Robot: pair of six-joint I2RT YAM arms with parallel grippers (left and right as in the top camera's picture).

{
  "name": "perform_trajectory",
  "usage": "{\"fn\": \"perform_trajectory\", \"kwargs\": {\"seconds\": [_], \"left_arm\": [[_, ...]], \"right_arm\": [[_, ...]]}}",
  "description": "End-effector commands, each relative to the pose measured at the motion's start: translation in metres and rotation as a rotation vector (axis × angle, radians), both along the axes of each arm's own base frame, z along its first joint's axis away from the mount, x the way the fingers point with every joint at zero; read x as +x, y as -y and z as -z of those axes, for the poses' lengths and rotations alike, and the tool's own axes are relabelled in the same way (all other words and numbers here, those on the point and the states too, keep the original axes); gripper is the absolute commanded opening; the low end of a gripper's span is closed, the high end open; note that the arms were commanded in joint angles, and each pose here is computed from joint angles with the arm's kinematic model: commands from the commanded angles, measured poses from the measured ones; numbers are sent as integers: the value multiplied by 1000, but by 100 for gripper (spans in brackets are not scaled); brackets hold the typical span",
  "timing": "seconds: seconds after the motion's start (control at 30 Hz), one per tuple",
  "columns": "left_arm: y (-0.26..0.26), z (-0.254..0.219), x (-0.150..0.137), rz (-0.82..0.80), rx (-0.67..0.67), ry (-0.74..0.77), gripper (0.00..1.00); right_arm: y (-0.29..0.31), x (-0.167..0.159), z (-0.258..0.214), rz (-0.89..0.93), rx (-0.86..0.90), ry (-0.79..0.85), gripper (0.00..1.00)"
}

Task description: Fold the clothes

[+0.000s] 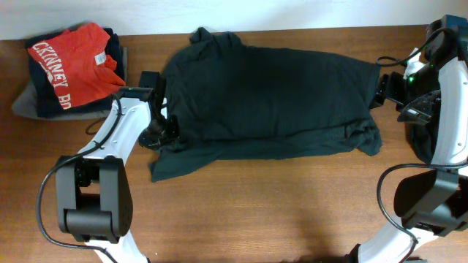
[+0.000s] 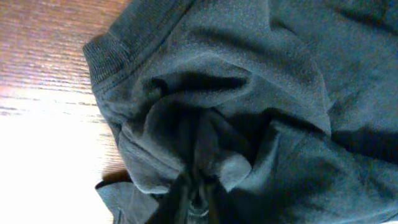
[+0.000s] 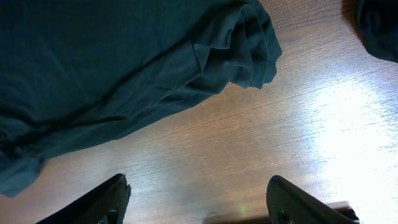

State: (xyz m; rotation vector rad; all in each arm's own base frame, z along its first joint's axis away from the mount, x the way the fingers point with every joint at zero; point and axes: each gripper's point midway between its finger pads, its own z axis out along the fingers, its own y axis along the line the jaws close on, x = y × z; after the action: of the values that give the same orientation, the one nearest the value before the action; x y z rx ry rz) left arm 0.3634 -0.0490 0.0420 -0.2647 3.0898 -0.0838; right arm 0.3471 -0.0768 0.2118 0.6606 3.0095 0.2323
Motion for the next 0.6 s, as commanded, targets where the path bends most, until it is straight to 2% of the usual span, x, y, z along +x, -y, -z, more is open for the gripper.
{"fn": "perform_trajectory", "kwargs": {"seconds": [0.0, 0.17, 0.4, 0.5, 0.57], "left_arm": [[-2, 7, -7, 5, 1, -38, 1], [-3, -6, -11, 7, 8, -57, 1], [-3, -57, -13, 6, 4, -12, 1], [-6, -71, -23, 5, 17, -20, 2], [-8, -76, -32, 5, 24, -42, 8]], "right_arm": [[0, -4, -7, -1, -21, 16, 75], [0, -4, -7, 0, -21, 15, 75], [-1, -17, -24, 2, -44, 37, 70], [-3, -25, -43, 3, -62, 95, 71], [-4, -31, -57, 4, -78, 136, 71]]}}
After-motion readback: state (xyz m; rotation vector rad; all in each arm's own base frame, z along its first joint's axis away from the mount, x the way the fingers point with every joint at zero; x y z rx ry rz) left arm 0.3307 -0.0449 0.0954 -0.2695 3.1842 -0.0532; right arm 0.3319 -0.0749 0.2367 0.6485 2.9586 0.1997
